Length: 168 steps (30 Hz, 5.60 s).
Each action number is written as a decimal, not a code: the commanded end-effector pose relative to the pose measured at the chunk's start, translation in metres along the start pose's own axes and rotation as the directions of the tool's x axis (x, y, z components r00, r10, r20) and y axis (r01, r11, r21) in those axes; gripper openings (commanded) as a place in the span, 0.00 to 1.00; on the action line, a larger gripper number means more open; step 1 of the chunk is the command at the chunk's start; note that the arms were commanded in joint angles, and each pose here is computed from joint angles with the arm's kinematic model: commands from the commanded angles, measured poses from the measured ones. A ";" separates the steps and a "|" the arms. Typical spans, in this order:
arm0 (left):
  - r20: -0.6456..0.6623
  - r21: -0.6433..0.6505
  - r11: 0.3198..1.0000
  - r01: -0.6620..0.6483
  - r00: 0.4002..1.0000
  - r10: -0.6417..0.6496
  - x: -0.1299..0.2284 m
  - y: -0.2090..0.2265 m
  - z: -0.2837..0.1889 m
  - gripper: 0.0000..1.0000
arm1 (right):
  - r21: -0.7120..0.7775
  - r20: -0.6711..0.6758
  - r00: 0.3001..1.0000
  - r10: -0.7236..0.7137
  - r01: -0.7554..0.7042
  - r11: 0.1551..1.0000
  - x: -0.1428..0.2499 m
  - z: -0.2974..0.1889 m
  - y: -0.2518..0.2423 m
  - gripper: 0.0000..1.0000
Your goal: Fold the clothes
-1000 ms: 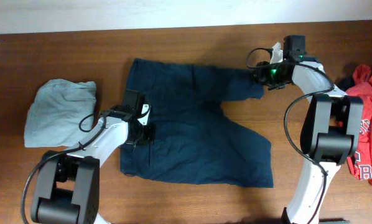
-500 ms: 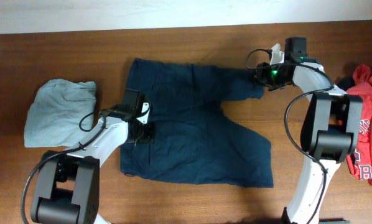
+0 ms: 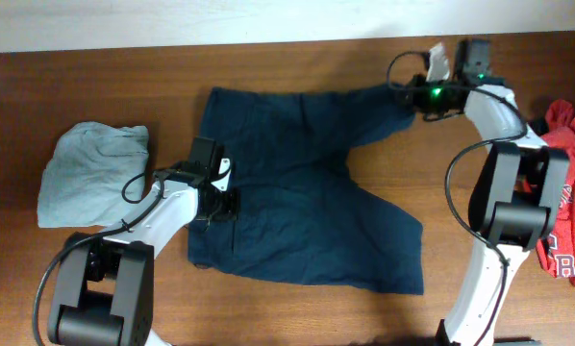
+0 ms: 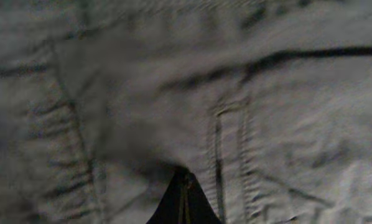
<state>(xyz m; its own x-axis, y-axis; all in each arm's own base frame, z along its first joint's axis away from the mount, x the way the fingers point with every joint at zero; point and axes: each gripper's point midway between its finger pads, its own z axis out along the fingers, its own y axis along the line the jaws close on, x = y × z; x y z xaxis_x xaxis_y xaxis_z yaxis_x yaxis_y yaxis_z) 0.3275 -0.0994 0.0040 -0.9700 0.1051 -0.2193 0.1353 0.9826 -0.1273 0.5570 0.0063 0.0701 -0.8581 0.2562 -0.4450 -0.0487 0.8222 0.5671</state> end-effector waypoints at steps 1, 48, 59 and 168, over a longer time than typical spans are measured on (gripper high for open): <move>-0.005 -0.020 1.000 -0.014 1.000 0.014 0.000 0.004 0.002 0.00 | -0.034 0.094 0.993 -0.073 0.076 0.997 -0.035 -0.031 0.024 0.06; 0.039 -0.015 1.000 -0.025 0.999 0.025 -0.011 0.003 0.002 0.00 | 0.294 -0.108 0.990 0.095 -0.059 0.954 0.036 -0.045 -0.094 0.76; 0.035 -0.015 1.000 -0.025 0.999 0.025 -0.010 0.003 0.002 0.00 | 0.136 -0.115 0.993 -0.040 0.056 0.989 0.040 -0.004 -0.033 0.09; 0.037 -0.015 1.000 -0.024 0.999 0.025 -0.011 0.003 0.002 0.00 | 0.447 -0.289 0.921 -0.262 0.371 0.814 0.035 -0.061 0.132 0.05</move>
<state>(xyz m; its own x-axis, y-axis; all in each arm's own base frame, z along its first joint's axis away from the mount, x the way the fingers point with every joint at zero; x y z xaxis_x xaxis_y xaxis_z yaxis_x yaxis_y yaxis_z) 0.3374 -0.1005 0.0065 -0.9590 0.1100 -0.2612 0.1460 0.9817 -0.1224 0.4873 0.1085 0.1721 -0.9230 -0.1388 -0.3589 -0.1698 0.9839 0.0561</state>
